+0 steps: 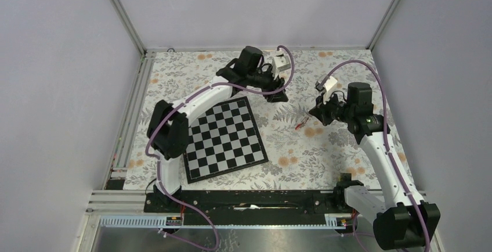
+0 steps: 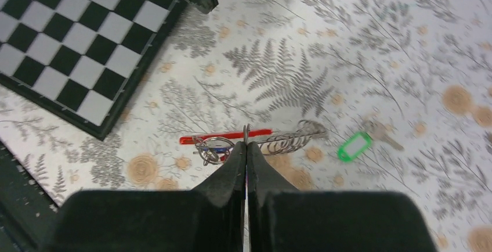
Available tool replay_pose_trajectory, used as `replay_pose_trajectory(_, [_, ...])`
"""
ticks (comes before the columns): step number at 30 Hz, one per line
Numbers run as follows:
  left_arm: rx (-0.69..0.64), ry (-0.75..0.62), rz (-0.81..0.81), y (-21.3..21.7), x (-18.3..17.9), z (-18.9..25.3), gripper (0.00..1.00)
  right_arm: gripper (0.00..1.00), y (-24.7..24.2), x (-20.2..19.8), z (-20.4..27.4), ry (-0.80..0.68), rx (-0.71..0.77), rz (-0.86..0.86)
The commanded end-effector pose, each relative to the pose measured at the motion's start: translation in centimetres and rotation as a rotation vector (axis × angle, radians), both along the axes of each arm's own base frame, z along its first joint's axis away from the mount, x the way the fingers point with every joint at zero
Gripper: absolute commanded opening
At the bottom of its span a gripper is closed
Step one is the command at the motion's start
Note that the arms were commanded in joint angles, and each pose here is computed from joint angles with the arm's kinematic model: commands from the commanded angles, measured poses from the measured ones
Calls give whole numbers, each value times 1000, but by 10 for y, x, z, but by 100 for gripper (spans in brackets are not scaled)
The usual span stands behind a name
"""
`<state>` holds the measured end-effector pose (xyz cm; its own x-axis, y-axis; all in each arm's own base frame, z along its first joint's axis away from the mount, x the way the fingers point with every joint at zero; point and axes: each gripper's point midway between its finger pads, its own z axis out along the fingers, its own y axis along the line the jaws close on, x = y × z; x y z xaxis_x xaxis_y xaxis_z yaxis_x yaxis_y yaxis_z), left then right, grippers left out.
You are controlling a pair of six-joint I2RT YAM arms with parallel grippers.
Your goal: Put the keys on the keyring
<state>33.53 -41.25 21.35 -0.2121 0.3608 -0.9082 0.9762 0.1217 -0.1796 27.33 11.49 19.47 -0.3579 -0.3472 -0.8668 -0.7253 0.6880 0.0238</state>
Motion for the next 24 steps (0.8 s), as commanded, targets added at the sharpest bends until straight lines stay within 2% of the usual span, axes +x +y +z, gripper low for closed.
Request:
replay_pose_trajectory(1, [29, 60, 164, -12, 41, -13, 52, 0, -31, 10, 11, -41, -70, -153])
replay_pose_trajectory(5, [18, 163, 254, -29, 64, -31, 52, 0, -51, 6, 7, -38, -107, -237])
replay_pose_trajectory(11, [-65, 274, 326, -55, 89, -42, 51, 0, -70, 1, 6, -48, -125, -307])
replay_pose_trajectory(20, [-157, 434, 361, -94, 84, -66, 51, 0, -72, -2, 0, -53, -102, -313])
replay_pose_trajectory(24, [-191, 488, 336, -102, 81, -69, 50, 0, -58, -14, -4, -23, -81, -216])
